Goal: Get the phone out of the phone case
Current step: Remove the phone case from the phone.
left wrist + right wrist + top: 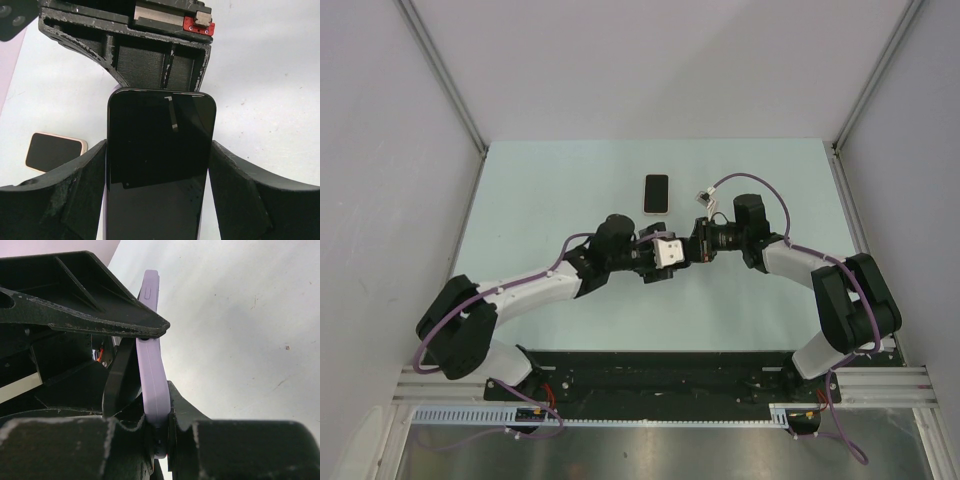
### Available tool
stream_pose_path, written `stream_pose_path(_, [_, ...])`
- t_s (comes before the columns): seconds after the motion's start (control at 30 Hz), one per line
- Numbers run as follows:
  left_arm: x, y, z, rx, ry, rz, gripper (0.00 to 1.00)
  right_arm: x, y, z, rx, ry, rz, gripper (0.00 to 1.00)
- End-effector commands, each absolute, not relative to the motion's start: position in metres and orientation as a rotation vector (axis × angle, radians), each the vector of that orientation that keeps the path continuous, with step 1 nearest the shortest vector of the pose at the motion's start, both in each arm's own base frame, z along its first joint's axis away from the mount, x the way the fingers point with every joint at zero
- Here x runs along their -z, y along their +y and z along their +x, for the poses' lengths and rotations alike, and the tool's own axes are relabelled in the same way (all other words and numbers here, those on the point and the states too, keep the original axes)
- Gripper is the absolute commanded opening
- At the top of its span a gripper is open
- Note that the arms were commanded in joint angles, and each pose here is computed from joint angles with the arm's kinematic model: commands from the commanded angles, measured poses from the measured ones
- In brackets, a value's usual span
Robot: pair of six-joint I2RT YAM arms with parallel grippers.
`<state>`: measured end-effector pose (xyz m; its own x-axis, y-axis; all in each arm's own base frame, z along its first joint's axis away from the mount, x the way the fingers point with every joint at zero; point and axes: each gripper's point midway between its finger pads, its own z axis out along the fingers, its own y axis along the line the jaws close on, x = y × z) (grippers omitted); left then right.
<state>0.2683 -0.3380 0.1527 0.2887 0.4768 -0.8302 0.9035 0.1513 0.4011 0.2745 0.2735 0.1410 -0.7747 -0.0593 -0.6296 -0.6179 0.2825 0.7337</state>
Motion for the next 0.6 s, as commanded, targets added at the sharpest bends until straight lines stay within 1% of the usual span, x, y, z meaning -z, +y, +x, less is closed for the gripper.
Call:
stream_pose_path(0.0, [-0.194, -0.347, 0.259, 0.638, 1.270, 1.403, 0.24, -0.169, 0.272, 0.299, -1.430, 1.940, -0.646, 0.00])
stream_pose_path(0.57, [-0.208, -0.335, 0.251, 0.781, 1.227, 1.355, 0.18, -0.170, 0.262, 0.311, -1.426, 1.957, -0.561, 0.00])
